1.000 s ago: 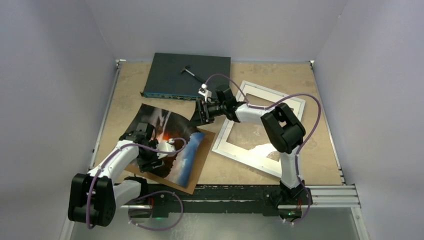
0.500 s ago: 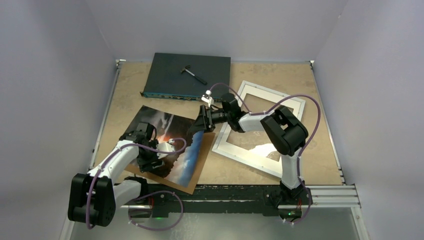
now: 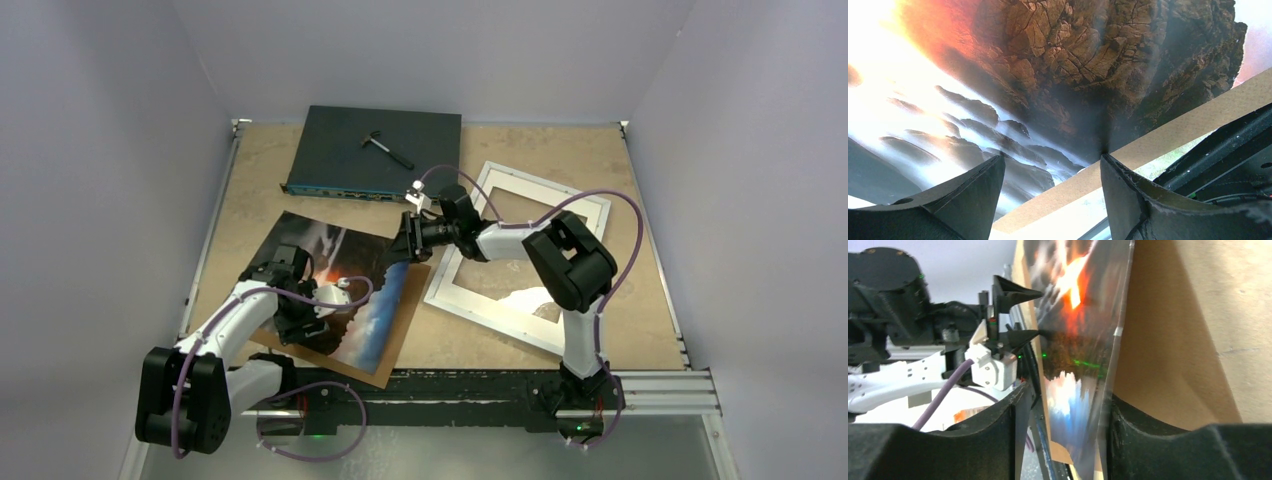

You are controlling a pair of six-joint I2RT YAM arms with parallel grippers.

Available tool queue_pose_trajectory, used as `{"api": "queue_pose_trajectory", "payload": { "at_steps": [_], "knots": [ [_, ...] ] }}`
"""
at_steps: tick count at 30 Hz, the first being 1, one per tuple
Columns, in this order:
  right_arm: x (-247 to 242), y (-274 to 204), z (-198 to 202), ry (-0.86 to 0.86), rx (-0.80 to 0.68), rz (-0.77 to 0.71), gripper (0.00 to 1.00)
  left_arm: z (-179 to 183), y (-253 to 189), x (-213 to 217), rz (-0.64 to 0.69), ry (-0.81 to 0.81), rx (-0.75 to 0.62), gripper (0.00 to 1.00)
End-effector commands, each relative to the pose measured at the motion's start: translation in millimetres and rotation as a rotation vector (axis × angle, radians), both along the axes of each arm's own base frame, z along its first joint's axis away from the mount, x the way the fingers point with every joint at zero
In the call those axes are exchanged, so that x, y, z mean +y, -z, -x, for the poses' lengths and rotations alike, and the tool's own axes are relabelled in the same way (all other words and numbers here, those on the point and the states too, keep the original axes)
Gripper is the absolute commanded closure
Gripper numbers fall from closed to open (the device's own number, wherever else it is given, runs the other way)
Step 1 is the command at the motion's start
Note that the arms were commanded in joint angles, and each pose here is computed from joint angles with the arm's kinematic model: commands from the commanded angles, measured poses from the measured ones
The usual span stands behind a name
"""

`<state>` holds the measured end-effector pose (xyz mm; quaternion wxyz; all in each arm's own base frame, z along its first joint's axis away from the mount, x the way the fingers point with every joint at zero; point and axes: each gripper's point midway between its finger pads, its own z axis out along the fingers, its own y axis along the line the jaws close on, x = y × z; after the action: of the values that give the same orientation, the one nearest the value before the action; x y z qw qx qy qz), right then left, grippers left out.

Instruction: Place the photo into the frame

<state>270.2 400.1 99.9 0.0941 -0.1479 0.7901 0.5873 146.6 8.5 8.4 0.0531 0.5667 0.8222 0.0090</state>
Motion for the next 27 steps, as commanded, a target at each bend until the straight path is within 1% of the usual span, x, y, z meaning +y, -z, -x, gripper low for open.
{"api": "queue_pose_trajectory", "payload": {
  "at_steps": [1,2,3,4,5,6,10,12,14,16,18,20,23,27],
  "knots": [
    [0,-11,-15,0.061,-0.078,0.043,0.57,-54,17,5,-0.038,0.029,-0.243,0.31],
    [1,-11,-16,0.063,-0.077,0.047,0.66,-57,14,5,-0.04,0.026,-0.254,0.3],
    [1,-13,-17,0.066,-0.077,0.05,0.78,-62,8,5,-0.04,0.025,-0.27,0.29],
    [1,-15,-18,0.068,-0.079,0.052,0.87,-67,2,4,-0.039,0.023,-0.29,0.29],
    [2,-19,-20,0.074,-0.086,0.053,0.96,-73,-6,2,-0.034,0.024,-0.309,0.28],
    [2,-23,-23,0.084,-0.098,0.057,1.0,-81,-15,1,-0.027,0.022,-0.336,0.26],
    [2,-47,-29,0.104,-0.145,0.052,1.0,-115,-66,-10,0.026,0.009,-0.478,0.21],
    [1,-66,-31,0.113,-0.182,0.04,1.0,-139,-103,-15,0.066,-0.033,-0.593,0.17],
    [-2,-93,-31,0.127,-0.215,0.021,1.0,-161,-146,-26,0.146,-0.085,-0.7,0.16],
    [-4,-123,-30,0.15,-0.247,-0.012,1.0,-174,-185,-39,0.236,-0.109,-0.754,0.13],
    [-6,-161,-31,0.183,-0.276,-0.064,1.0,-182,-219,-52,0.319,-0.119,-0.789,0.11],
    [-10,-199,-35,0.239,-0.314,-0.101,1.0,-187,-241,-60,0.375,-0.12,-0.808,0.07],
    [-22,-251,-41,0.333,-0.366,-0.153,1.0,-192,-271,-67,0.431,-0.139,-0.844,0.04],
    [-44,-307,-41,0.44,-0.413,-0.22,1.0,-189,-316,-71,0.505,-0.159,-0.944,0.02]
  ]
}}
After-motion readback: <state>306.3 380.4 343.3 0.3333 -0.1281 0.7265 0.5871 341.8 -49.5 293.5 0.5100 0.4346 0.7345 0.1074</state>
